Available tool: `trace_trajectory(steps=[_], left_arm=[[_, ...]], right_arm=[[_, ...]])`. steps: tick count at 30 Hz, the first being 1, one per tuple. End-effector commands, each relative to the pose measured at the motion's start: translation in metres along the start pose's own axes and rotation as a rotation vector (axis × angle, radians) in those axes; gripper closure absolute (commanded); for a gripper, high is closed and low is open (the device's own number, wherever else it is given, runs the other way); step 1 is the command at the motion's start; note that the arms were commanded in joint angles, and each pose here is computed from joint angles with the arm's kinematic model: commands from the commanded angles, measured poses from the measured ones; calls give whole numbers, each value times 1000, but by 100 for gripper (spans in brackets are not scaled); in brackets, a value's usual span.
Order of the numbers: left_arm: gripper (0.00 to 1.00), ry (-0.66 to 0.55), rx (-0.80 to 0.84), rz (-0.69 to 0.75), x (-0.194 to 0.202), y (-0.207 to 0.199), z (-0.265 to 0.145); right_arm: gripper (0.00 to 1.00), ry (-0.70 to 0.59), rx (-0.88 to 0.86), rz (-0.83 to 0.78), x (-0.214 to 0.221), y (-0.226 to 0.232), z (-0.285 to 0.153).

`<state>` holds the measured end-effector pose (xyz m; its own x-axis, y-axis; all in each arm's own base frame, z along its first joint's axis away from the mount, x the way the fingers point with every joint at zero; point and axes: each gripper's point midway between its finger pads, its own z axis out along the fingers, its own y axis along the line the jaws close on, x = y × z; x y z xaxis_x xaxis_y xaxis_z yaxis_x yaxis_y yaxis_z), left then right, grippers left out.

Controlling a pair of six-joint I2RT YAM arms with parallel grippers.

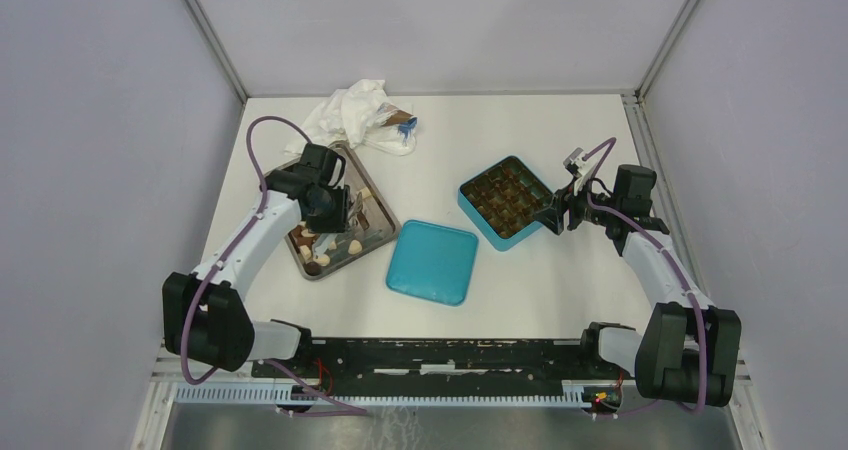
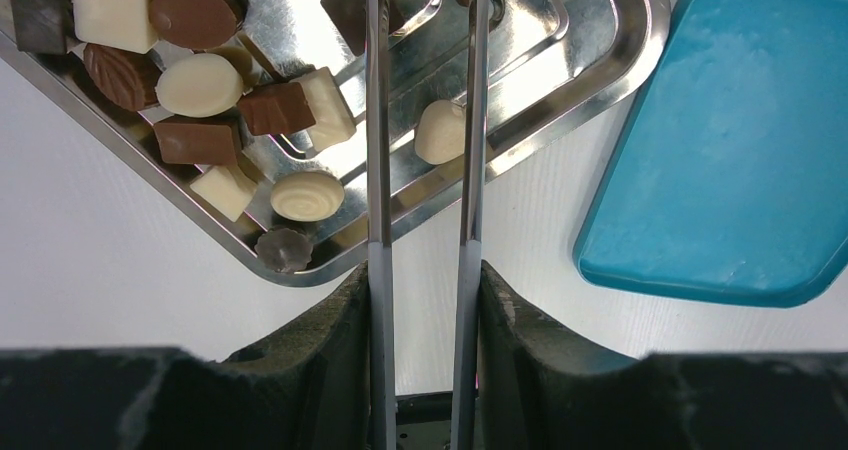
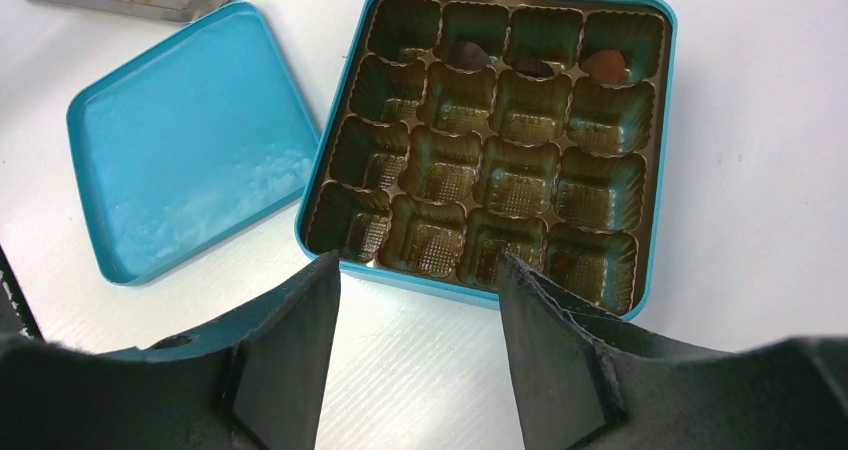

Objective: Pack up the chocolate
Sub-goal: Pick up the fake chocolate from the plate.

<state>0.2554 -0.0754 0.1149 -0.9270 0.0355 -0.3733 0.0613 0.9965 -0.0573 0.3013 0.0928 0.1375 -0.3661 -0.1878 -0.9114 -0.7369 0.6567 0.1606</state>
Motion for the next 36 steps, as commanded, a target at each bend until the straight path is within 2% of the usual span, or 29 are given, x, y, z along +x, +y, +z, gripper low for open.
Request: trace_trajectory(steps=[1,23,27,33,36], left_arm=[[56,-16,-17,-19,-6,0,4],[57,6,-33,-7,-20,-1,19],[67,-2,-29,-10,-22,-2,17],[88,-36,-27,-21,-25,-2,7],[95,-51,-32,-25,-25,-1,2]], right_arm=[[35,-38,-10,-49,-20,-3,-2],[35,-39,-10,-51,-21,-2,-2],[35,-38,-10,-50,-20,-3,-2],[35,-37,-10,-50,-20,-3,-2],[35,-36,-11,-48,-20,-2,-2]])
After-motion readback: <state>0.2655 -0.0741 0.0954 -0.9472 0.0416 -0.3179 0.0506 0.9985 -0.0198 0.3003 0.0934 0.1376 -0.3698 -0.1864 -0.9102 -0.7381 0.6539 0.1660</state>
